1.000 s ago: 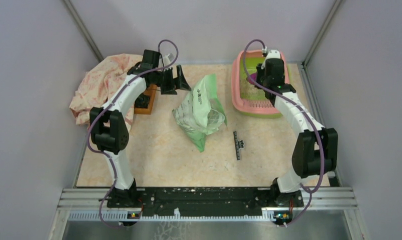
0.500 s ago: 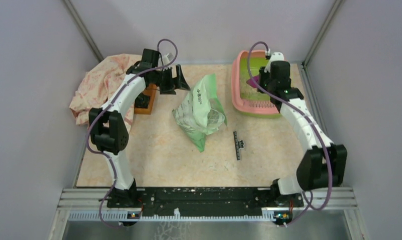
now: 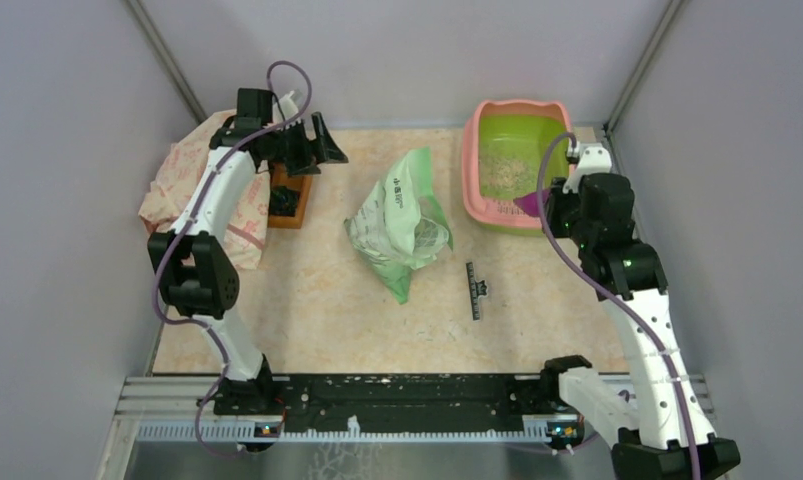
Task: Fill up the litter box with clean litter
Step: Place the spatula at the center of the board.
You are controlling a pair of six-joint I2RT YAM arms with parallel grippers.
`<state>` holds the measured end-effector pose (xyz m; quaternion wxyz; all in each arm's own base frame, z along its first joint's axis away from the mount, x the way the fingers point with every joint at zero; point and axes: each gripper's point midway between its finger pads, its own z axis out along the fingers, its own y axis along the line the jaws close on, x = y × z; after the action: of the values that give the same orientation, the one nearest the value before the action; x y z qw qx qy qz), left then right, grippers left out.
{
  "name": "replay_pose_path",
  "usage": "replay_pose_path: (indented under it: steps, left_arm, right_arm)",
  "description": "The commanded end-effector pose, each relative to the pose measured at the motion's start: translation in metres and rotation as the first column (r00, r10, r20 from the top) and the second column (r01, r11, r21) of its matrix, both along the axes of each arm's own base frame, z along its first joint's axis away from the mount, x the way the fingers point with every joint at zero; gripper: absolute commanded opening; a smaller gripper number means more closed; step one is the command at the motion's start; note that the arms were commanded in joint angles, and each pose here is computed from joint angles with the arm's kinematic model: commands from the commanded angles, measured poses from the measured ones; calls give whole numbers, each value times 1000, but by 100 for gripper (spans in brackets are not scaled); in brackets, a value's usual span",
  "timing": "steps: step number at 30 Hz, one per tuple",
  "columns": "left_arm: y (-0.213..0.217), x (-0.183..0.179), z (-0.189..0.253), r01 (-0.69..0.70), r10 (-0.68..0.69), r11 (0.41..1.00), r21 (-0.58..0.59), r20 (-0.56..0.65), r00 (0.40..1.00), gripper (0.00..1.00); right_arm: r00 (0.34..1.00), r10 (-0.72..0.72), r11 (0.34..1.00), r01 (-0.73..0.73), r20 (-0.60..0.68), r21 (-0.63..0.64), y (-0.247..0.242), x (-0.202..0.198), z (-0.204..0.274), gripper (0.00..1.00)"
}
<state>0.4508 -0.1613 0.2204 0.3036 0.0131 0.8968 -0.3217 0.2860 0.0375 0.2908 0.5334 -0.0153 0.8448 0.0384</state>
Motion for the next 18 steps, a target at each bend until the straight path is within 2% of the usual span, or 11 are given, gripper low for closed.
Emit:
replay_pose_path:
  steps: [1,8,12,18]
  left_arm:
    - [-4,-11,27,49,-45,998,-48,74,996,99]
    - [-7,-22,27,75,-66,991,-108,81,995,99]
    - [-5,-24,26,84,-76,990,-115,77,994,99]
    - [-2,-25,22,84,-74,988,-129,78,994,99]
  right_arm:
    - [991,9,1000,-5,-136,28,2,-26,-39,0]
    - [978,-19,999,28,-209,43,5,-31,-66,0]
    - [962,22,998,-3,-272,68,15,-27,-83,0]
    - [949,-37,999,37,-313,-3,4,-14,-103,0]
